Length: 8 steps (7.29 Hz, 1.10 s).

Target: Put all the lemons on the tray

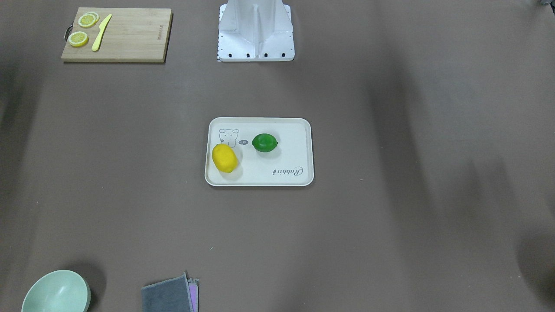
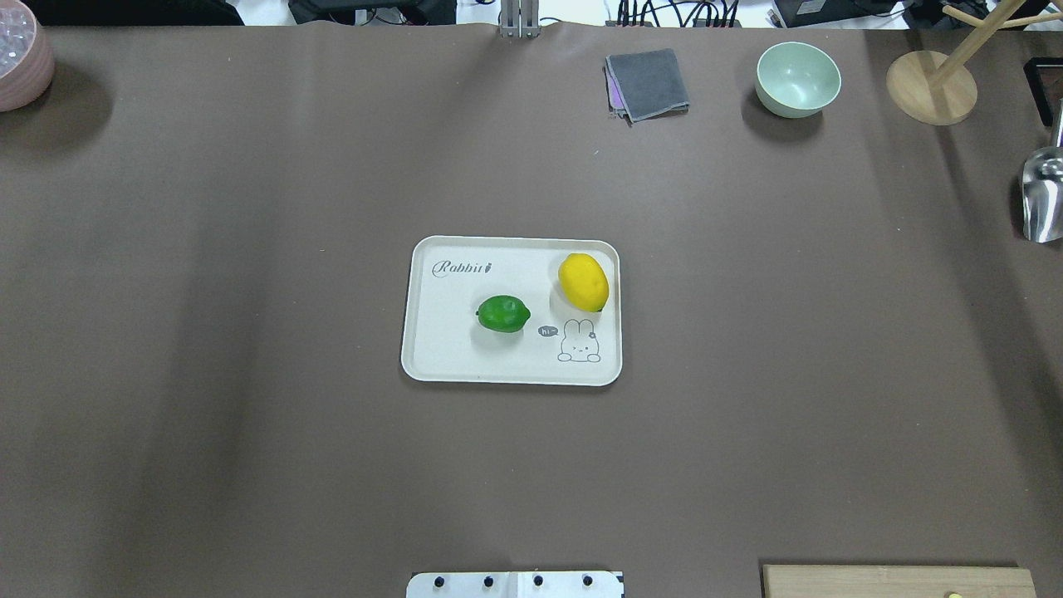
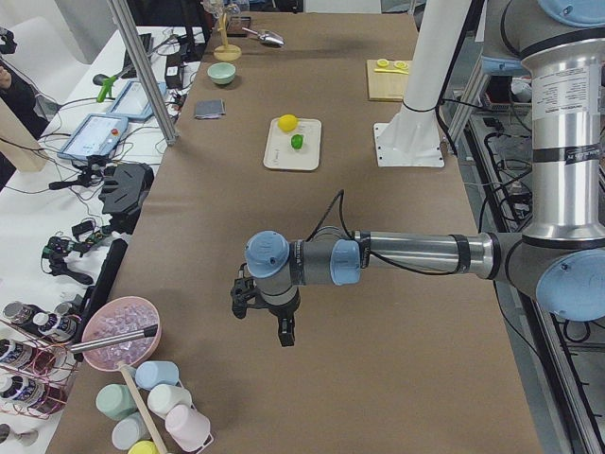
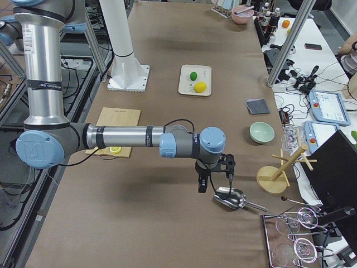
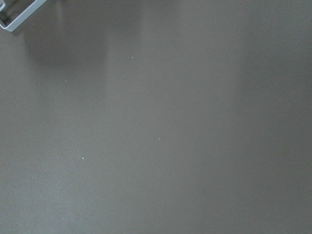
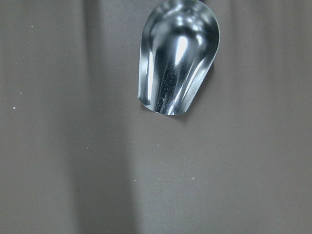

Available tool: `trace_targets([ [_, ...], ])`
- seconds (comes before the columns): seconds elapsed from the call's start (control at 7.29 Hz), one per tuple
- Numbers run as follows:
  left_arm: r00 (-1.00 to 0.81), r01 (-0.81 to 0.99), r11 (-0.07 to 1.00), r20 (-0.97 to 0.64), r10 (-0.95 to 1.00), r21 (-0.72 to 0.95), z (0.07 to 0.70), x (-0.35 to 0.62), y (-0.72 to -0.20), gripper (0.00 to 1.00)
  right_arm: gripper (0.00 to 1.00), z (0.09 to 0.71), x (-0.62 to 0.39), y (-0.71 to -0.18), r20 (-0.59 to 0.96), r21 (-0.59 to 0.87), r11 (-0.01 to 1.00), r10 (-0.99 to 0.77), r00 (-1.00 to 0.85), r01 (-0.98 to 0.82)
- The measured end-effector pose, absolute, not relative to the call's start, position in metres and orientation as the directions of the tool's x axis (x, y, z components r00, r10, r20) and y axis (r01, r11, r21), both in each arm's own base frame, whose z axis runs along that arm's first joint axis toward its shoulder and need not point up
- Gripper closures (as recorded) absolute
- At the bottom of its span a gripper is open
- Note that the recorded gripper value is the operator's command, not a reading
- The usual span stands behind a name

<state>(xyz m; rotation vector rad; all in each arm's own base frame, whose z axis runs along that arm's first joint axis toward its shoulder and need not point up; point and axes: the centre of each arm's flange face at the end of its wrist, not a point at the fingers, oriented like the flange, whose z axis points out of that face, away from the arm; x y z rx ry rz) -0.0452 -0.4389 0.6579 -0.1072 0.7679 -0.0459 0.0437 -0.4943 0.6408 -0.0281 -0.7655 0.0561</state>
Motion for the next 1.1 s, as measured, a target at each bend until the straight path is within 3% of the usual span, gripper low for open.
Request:
trace_targets([
  [1.1, 0.719, 0.000, 0.993, -0.690, -0.083, -0.119, 0.6610, -0.0446, -0.4379, 0.02, 0.00, 0.6423, 0.0421, -0.4955, 0.692, -0.049, 0.998, 0.062, 0.719, -0.039],
])
